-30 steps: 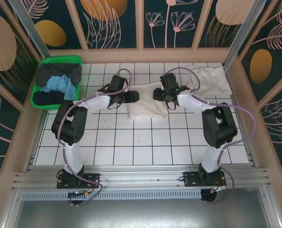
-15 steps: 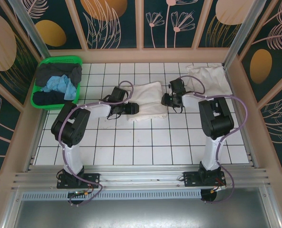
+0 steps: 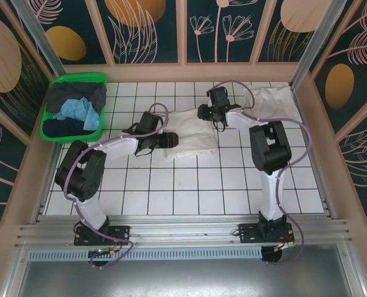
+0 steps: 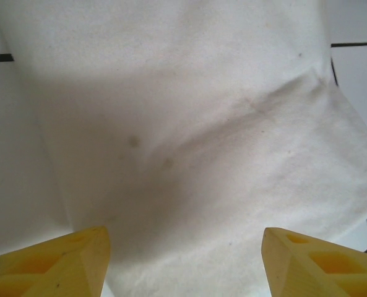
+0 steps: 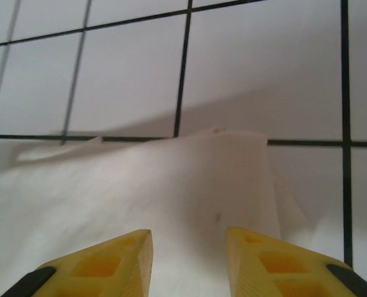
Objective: Fold and stack the t-shirts
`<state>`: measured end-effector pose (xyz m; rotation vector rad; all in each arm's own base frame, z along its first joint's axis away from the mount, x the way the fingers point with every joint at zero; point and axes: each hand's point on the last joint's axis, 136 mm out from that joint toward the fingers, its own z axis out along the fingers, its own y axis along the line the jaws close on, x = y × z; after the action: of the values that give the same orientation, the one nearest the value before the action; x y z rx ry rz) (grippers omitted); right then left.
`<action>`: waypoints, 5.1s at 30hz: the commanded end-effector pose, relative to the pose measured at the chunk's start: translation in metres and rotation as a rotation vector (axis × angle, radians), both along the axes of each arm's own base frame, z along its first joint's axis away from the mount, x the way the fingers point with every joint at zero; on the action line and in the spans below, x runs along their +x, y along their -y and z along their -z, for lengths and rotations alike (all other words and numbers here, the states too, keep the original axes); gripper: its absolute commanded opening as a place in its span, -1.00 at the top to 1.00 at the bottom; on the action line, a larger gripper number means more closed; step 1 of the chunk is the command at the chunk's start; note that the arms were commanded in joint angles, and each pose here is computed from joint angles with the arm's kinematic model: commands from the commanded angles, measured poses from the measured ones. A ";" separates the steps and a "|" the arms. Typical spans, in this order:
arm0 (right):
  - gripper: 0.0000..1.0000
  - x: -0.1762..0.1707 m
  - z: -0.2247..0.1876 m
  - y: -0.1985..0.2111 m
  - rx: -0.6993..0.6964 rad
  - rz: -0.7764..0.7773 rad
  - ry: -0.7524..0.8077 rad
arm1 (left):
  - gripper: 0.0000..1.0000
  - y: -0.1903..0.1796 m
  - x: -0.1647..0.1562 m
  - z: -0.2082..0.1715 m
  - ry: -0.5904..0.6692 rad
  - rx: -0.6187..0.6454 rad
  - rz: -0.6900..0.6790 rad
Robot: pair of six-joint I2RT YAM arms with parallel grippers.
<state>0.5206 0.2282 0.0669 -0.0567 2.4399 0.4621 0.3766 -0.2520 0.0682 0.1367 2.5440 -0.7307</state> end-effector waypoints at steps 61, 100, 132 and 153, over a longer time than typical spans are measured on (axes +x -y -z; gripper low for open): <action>-0.13 -0.161 0.052 0.051 -0.011 0.459 -0.235 | -0.11 0.014 0.039 0.061 -0.118 0.059 0.046; 1.00 -0.033 -0.035 0.116 -0.526 -0.010 0.042 | -0.26 -0.055 0.030 0.007 -0.029 0.248 -0.087; 1.00 0.072 -0.116 0.340 -0.291 0.054 0.326 | -0.20 -0.062 0.033 0.019 -0.067 0.260 -0.103; -0.46 0.043 -0.117 0.422 -0.405 0.471 0.201 | -0.29 -0.070 0.030 -0.009 -0.009 0.258 -0.138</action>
<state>0.5751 -0.1937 0.1281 0.2206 2.3523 -0.1508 0.4081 -0.1897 0.0644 0.0758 2.6402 -0.3592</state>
